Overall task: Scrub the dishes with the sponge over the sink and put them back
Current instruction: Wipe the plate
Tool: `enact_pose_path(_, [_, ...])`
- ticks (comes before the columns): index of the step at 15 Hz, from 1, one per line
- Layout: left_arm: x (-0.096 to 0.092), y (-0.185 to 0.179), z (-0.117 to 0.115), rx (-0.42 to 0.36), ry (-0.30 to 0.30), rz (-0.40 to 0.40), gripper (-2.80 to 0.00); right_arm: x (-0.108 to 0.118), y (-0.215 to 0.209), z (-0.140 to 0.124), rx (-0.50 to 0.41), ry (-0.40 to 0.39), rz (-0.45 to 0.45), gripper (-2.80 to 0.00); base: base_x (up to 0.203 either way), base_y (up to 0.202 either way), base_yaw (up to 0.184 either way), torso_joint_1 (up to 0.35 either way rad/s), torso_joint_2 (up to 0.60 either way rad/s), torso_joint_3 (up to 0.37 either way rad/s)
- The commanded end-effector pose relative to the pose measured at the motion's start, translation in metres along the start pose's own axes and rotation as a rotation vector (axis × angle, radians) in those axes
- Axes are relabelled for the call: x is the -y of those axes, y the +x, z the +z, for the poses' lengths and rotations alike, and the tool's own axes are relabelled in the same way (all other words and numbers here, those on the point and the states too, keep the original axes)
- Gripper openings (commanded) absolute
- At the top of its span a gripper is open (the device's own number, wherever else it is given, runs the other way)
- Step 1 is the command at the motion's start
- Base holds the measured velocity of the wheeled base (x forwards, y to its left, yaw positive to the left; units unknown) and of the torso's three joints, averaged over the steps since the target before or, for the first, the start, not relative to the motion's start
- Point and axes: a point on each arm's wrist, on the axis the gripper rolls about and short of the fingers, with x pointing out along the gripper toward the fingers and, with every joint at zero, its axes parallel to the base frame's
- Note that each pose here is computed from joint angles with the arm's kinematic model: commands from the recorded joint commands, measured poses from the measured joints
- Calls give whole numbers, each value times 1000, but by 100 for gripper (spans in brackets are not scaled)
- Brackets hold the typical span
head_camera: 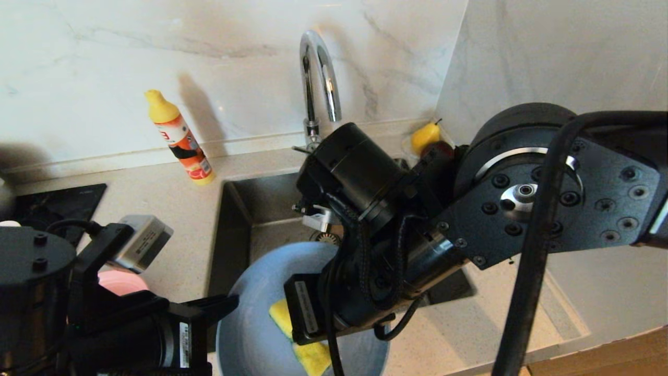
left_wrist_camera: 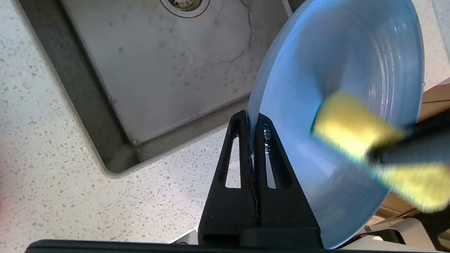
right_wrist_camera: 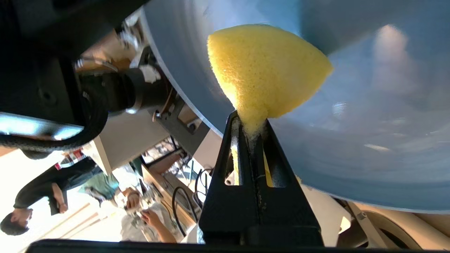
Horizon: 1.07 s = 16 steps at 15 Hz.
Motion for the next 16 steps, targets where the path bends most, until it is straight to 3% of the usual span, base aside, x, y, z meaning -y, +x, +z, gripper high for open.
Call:
enact_pose_path(1, [-1,-1,-1,2,-3,3,-280,-8,8,-7,-31,-17,5,-280,0,0,0,0,0,0])
enact_pose_path(4, [0,1,-1,-3,-3,5,-280,-16,18,-16,-67,-37,5,-280,0,0,0,0,0,0])
enact_pose_path(16, [0,-2,4,22,-19,6,-280,-8,16,-34,-193,-7,-84,-280,0,0,0,0,0,0])
